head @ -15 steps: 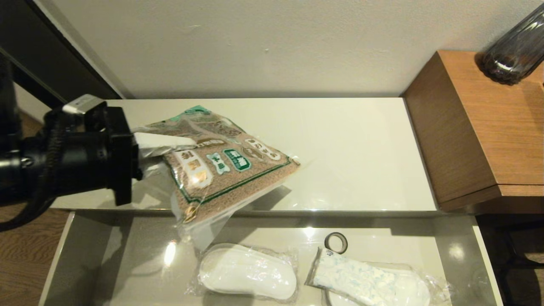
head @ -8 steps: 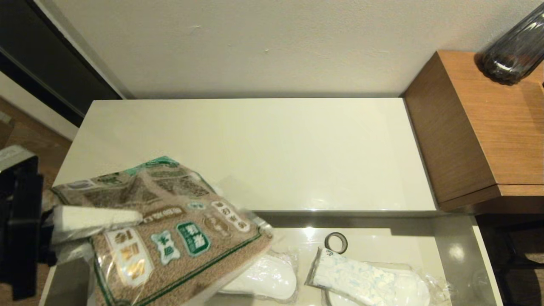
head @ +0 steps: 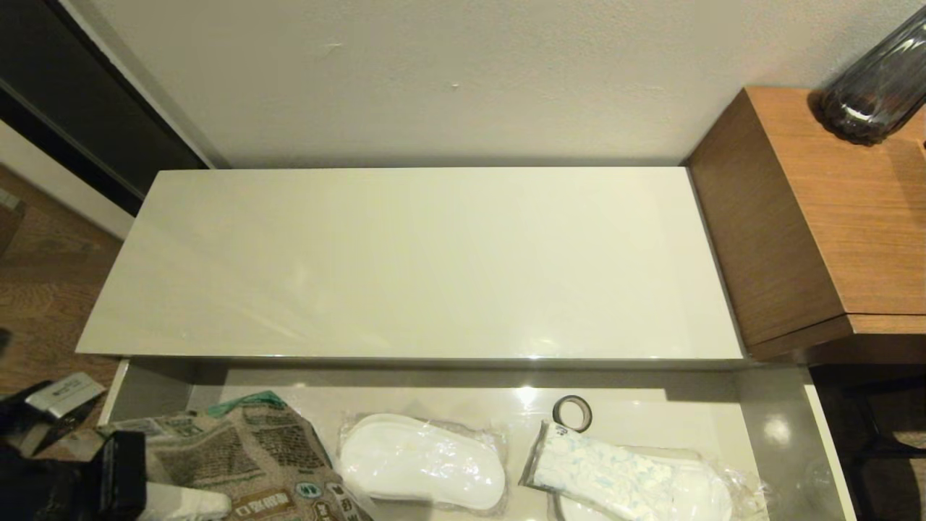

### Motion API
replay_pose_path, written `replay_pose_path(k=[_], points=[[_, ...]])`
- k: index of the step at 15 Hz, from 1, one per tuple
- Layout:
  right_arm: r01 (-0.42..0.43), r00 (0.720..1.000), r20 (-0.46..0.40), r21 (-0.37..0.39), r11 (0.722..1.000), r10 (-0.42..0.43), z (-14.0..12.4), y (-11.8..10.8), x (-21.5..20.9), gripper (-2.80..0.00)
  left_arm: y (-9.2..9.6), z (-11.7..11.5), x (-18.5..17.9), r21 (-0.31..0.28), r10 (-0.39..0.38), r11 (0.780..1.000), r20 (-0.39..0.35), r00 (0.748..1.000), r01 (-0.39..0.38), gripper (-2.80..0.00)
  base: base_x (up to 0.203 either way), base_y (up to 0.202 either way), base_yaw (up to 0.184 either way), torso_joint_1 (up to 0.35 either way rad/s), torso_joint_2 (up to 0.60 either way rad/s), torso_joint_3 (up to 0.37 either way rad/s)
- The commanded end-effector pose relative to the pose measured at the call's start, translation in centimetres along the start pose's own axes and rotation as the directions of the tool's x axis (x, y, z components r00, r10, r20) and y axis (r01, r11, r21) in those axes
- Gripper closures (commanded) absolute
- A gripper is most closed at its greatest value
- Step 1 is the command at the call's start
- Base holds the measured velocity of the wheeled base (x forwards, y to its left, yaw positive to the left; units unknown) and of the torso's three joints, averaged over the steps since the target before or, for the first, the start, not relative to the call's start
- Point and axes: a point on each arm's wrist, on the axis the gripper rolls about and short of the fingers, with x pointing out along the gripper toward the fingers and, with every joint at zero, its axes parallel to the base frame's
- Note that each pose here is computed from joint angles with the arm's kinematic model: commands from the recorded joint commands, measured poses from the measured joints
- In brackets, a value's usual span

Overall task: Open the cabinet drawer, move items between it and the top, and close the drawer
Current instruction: Put the disposable slippers in the drawer

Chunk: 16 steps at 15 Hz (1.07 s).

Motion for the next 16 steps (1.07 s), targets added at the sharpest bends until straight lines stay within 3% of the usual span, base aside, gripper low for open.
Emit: replay_pose_path(k=[1,6,11,12,16], points=[[0.0,1.0,-0.001,-0.001,1.0,0.0,0.0,0.0,0.0,0.0,0.2,0.9,2.5,-0.036,0.079,0.996,-0.053,0.995,-0.081,0.0,0.0,0.0,0.0,0.0,0.0,0.0],[0.0,1.0,-0.002,-0.001,1.0,0.0,0.0,0.0,0.0,0.0,-0.5,2.3,5.0,-0.051,0.092,0.994,-0.059,0.994,-0.095,0.0,0.0,0.0,0.0,0.0,0.0,0.0],[0.0,1.0,-0.001,-0.001,1.0,0.0,0.0,0.0,0.0,0.0,-0.4,3.3,7.4,-0.117,0.169,0.977,-0.077,0.983,-0.177,0.0,0.0,0.0,0.0,0.0,0.0,0.0],[0.0,1.0,-0.001,-0.001,1.0,0.0,0.0,0.0,0.0,0.0,-0.4,3.4,7.5,-0.124,0.183,0.974,-0.065,0.981,-0.19,-2.8,0.0,0.0,0.0,0.0,0.0,0.0],[0.0,1.0,-0.002,-0.001,1.0,0.0,0.0,0.0,0.0,0.0,-0.6,3.4,7.3,-0.119,0.167,0.978,-0.059,0.984,-0.174,-2.8,0.0,0.0,0.0,0.0,0.0,0.0]])
